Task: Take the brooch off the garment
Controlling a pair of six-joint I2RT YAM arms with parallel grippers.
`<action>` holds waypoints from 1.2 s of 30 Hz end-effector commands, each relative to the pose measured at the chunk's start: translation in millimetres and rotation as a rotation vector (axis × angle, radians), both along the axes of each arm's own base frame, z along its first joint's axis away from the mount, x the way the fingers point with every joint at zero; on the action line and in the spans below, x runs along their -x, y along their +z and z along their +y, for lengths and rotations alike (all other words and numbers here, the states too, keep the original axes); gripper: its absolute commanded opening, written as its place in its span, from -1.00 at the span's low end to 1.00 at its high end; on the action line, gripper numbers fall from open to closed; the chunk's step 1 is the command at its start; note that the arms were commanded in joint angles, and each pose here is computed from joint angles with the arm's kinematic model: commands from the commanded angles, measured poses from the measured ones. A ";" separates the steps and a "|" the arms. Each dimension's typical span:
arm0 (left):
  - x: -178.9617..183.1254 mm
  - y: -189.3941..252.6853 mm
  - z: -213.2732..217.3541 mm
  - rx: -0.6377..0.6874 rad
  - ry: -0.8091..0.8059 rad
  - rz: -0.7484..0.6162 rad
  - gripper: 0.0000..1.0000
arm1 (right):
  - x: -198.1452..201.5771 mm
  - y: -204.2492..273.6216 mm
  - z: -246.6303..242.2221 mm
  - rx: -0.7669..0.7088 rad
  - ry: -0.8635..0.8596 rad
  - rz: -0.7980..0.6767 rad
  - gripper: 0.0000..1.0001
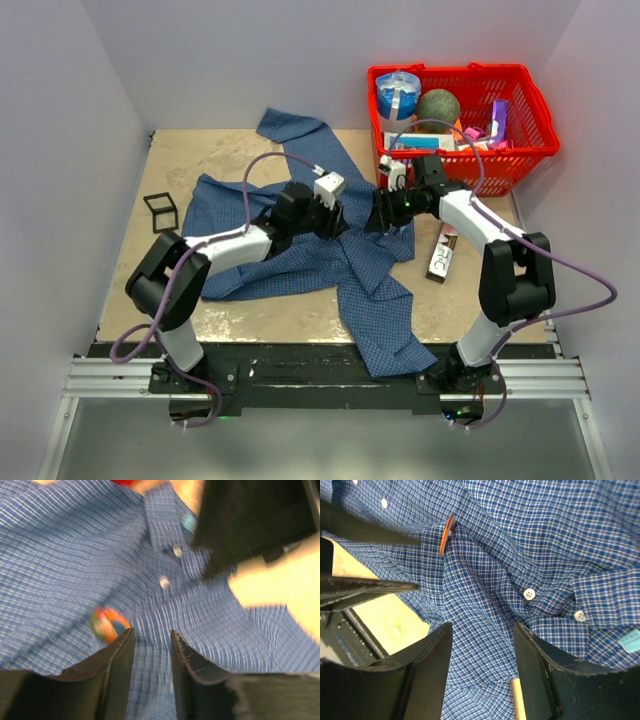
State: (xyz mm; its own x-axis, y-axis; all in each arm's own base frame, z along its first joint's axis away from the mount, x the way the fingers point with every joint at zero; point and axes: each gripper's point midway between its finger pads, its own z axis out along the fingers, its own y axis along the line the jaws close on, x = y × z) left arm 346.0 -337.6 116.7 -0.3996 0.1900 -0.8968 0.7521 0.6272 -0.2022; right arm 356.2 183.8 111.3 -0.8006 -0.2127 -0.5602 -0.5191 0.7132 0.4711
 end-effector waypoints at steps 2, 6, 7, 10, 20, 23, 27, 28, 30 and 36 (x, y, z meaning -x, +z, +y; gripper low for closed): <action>-31.7 1.7 -10.2 0.007 0.152 0.163 -0.05 | -13.3 29.0 -3.4 -0.012 -0.052 -0.152 0.14; -39.7 -9.6 -16.6 -0.019 0.163 0.201 -0.06 | -5.4 33.1 -5.7 -0.012 -0.067 -0.141 0.16; -40.9 -12.2 -16.7 -0.026 0.172 0.207 -0.06 | -3.4 33.0 -6.5 -0.008 -0.066 -0.137 0.17; -42.4 -19.4 -15.6 -0.073 0.212 0.220 -0.04 | 0.1 32.3 -8.9 -0.001 -0.072 -0.130 0.18; -35.4 -19.2 11.1 -0.138 0.284 0.233 -0.42 | -1.8 28.7 -3.9 -0.034 -0.076 -0.125 0.18; -32.0 -24.8 14.9 -0.149 0.286 0.242 -0.45 | -4.1 23.9 -2.1 -0.033 -0.068 -0.114 0.18; -29.9 -24.6 18.5 -0.153 0.286 0.248 -0.51 | -9.2 23.4 4.6 -0.030 -0.050 -0.123 0.18; -27.8 -23.4 20.8 -0.153 0.285 0.248 -0.51 | -8.3 23.3 7.0 -0.026 -0.037 -0.128 0.18; -25.9 -23.1 23.4 -0.154 0.285 0.245 -0.51 | -5.9 19.8 13.7 0.001 0.007 -0.153 0.18; -19.8 -17.1 27.0 -0.114 0.257 0.221 -0.43 | 19.3 -8.1 47.3 0.068 0.152 -0.181 0.24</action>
